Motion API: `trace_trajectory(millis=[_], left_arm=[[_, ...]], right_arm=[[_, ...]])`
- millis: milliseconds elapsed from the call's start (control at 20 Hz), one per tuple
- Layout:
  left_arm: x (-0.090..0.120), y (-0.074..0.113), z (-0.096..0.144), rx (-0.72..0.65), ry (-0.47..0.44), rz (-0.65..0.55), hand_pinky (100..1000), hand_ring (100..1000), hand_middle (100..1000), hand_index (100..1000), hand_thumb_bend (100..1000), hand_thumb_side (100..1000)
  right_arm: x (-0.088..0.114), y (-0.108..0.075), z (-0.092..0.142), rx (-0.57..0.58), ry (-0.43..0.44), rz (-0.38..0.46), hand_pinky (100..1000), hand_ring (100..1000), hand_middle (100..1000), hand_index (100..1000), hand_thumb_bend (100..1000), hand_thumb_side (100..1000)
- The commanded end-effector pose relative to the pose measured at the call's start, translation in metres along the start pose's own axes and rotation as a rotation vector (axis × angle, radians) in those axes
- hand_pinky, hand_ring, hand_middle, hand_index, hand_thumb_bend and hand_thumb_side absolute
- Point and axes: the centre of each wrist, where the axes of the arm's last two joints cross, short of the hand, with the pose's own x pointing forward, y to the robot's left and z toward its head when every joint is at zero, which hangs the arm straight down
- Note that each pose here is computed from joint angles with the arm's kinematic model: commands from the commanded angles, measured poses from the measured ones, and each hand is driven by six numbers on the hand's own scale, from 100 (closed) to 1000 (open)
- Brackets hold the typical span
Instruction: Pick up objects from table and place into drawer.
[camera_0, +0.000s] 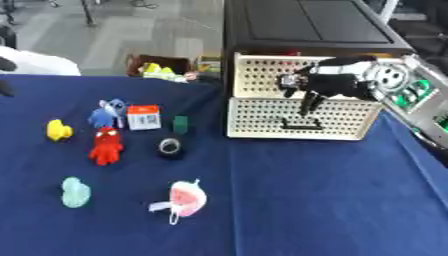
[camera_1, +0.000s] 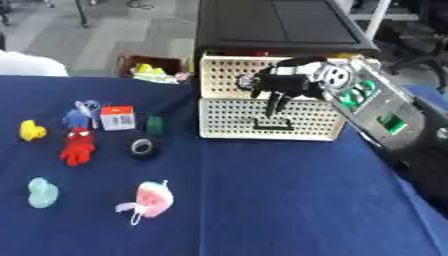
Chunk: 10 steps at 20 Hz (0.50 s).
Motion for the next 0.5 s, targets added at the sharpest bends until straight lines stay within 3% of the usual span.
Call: trace_trajectory(millis=[50, 500], left_arm=[[0.0081, 0.0036, -0.0028, 0.001, -0.030, -0.009, 386, 550, 601, 827, 100, 942], [0.0071, 0.0047, -0.0015, 0.003, -0.026, -0.011, 387, 551, 601, 827, 100, 942]], right_arm=[[-0.0097, -0.0111, -0.0025, -0.004, 0.064, -0.023, 775, 835, 856, 934, 100, 1000], [-0.0147, -0.0102, -0.0064, 0.018, 0.042, -0.022, 761, 823, 845, 928, 100, 1000]])
